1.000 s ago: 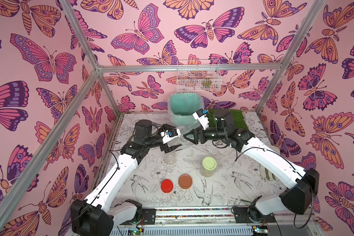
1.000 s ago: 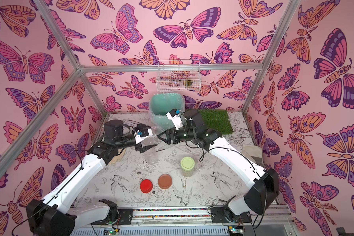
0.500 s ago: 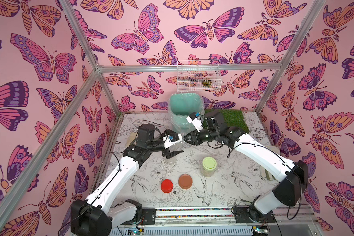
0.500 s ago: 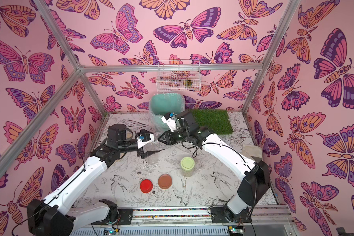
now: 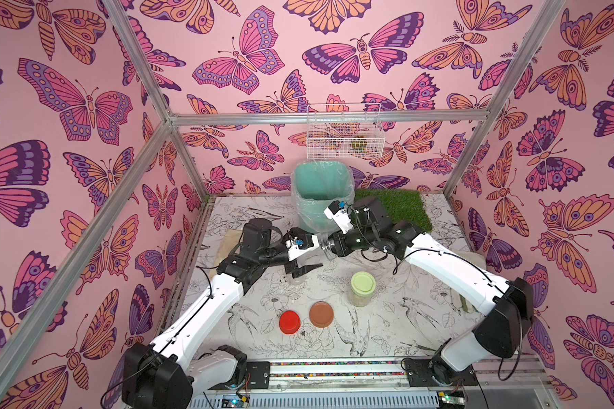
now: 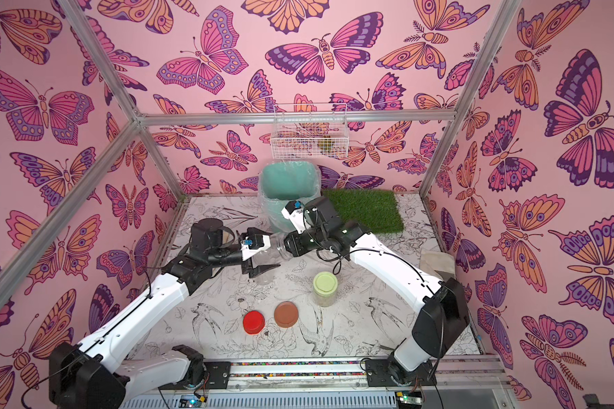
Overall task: Empty moldy peanuts from jars
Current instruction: Place the jar at the center of the board.
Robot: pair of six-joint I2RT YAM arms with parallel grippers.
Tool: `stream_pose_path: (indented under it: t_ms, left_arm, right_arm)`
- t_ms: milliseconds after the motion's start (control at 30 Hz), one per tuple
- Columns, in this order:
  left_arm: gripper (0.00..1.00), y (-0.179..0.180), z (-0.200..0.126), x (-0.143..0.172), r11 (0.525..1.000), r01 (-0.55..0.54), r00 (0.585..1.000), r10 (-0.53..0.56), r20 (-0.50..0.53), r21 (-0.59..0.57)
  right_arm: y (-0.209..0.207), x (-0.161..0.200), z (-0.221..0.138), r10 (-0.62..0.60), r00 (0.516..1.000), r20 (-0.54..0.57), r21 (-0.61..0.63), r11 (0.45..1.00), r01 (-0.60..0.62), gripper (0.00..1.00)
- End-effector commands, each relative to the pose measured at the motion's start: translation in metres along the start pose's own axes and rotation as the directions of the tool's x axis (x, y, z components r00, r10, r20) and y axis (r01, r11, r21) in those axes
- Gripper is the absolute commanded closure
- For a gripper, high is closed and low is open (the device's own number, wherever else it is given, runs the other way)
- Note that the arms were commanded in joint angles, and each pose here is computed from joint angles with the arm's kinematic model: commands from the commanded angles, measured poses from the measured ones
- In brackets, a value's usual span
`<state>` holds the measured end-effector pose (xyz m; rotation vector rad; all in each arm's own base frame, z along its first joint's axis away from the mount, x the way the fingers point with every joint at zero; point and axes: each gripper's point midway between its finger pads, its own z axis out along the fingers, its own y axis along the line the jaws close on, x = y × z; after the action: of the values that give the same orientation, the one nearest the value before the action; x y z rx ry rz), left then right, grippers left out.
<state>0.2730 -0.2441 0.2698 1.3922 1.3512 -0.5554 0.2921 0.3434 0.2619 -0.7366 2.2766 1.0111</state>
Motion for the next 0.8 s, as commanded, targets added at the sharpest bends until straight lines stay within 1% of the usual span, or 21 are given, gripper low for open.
stream_pose_path:
  t_ms: [0, 33, 67, 200, 333, 433, 467, 500, 600, 667, 700, 767]
  left_arm:
    - [0.34, 0.013, -0.003, 0.028, 0.994, 0.048, 0.994, -0.057, -0.094, -0.097]
    - [0.14, 0.013, -0.004, 0.031, 0.993, 0.051, 0.993, -0.061, -0.101, -0.103]
    - [0.0, 0.013, -0.004, 0.033, 0.993, 0.054, 0.992, -0.066, -0.106, -0.107]
    - [0.0, 0.011, -0.011, 0.039, 0.988, 0.068, 0.989, -0.085, -0.12, -0.139]
    - [0.0, 0.006, -0.023, 0.044, 0.98, 0.087, 0.986, -0.11, -0.126, -0.179]
    - [0.0, 0.007, -0.037, 0.051, 0.961, 0.112, 0.98, -0.149, -0.132, -0.253]
    - [0.0, 0.011, -0.043, 0.054, 0.945, 0.125, 0.976, -0.172, -0.134, -0.303]
    - [0.0, 0.018, -0.05, 0.058, 0.918, 0.14, 0.971, -0.201, -0.13, -0.371]
    - [0.0, 0.034, -0.071, 0.065, 0.832, 0.181, 0.959, -0.267, -0.092, -0.525]
    - [0.0, 0.038, -0.081, 0.069, 0.796, 0.208, 0.95, -0.302, -0.075, -0.568]
    - [0.0, 0.04, -0.086, 0.071, 0.78, 0.222, 0.944, -0.321, -0.069, -0.585]
    - [0.0, 0.043, -0.093, 0.076, 0.749, 0.25, 0.931, -0.359, -0.059, -0.614]
  right_arm:
    - [0.013, -0.012, -0.037, -0.079, 0.995, 0.068, 0.037, 0.996, 0.076, 1.0]
    - [0.009, -0.012, -0.042, -0.091, 0.993, 0.069, 0.064, 0.994, 0.086, 1.0]
    - [0.005, -0.012, -0.047, -0.096, 0.993, 0.069, 0.09, 0.992, 0.09, 1.0]
    - [-0.011, -0.001, -0.063, -0.119, 0.993, 0.029, 0.167, 0.98, 0.112, 1.0]
    - [-0.033, 0.017, -0.072, -0.14, 0.988, -0.069, 0.281, 0.947, 0.154, 1.0]
    - [-0.049, 0.029, -0.074, -0.131, 0.981, -0.143, 0.355, 0.919, 0.174, 1.0]
    - [-0.054, 0.033, -0.073, -0.129, 0.978, -0.164, 0.379, 0.907, 0.183, 1.0]
    - [-0.058, 0.036, -0.071, -0.133, 0.974, -0.186, 0.403, 0.893, 0.199, 1.0]
    - [-0.066, 0.041, -0.058, -0.139, 0.959, -0.247, 0.46, 0.854, 0.243, 1.0]
    - [-0.068, 0.041, -0.047, -0.127, 0.952, -0.277, 0.49, 0.834, 0.254, 1.0]
    - [-0.072, 0.045, -0.033, -0.11, 0.945, -0.308, 0.503, 0.824, 0.26, 1.0]
    - [-0.075, 0.043, -0.019, -0.098, 0.937, -0.334, 0.537, 0.798, 0.274, 1.0]
